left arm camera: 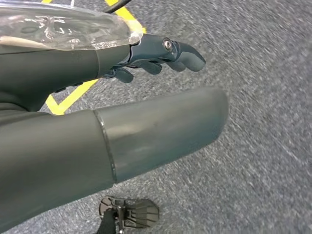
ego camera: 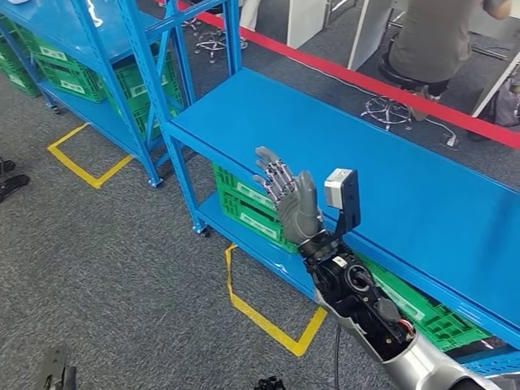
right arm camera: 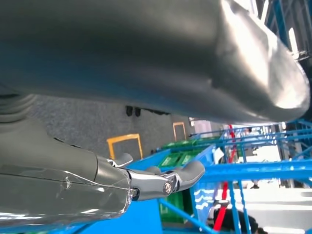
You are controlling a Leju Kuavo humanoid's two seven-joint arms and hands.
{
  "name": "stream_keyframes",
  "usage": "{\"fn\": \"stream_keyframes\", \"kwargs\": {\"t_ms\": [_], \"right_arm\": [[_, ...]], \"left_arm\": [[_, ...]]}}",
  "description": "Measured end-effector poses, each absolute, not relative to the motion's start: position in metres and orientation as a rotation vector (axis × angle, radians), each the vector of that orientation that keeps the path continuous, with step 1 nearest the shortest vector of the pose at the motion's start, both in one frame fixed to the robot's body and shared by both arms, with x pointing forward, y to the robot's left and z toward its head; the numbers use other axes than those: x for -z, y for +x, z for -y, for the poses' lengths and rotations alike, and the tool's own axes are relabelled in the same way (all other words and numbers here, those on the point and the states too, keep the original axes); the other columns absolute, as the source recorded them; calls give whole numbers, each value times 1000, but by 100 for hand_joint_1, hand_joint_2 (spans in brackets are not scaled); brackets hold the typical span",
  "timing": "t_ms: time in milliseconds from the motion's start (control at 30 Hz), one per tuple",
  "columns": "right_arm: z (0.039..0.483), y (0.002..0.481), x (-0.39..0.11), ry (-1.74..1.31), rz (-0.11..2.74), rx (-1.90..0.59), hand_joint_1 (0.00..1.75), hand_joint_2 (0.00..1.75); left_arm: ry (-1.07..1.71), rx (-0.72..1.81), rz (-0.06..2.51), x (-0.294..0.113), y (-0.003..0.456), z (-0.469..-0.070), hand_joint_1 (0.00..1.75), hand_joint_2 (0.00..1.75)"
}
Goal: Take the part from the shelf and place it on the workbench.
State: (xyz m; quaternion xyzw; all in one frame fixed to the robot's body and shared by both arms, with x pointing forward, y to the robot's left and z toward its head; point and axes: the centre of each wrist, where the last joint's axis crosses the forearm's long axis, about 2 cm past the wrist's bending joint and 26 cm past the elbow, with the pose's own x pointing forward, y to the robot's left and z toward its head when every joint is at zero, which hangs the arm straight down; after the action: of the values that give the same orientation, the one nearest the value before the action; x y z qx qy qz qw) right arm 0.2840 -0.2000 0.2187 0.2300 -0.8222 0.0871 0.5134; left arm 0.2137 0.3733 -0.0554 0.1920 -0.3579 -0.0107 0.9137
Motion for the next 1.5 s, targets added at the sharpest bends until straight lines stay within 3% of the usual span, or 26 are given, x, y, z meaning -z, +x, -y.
{"fn": "stream_keyframes", "kwargs": {"t_ms": [1500], "right_arm": [[202,285,-220,560,2002,-196,0,0]], "left_arm": [[386,21,706,59,206,-371,0,0]]}}
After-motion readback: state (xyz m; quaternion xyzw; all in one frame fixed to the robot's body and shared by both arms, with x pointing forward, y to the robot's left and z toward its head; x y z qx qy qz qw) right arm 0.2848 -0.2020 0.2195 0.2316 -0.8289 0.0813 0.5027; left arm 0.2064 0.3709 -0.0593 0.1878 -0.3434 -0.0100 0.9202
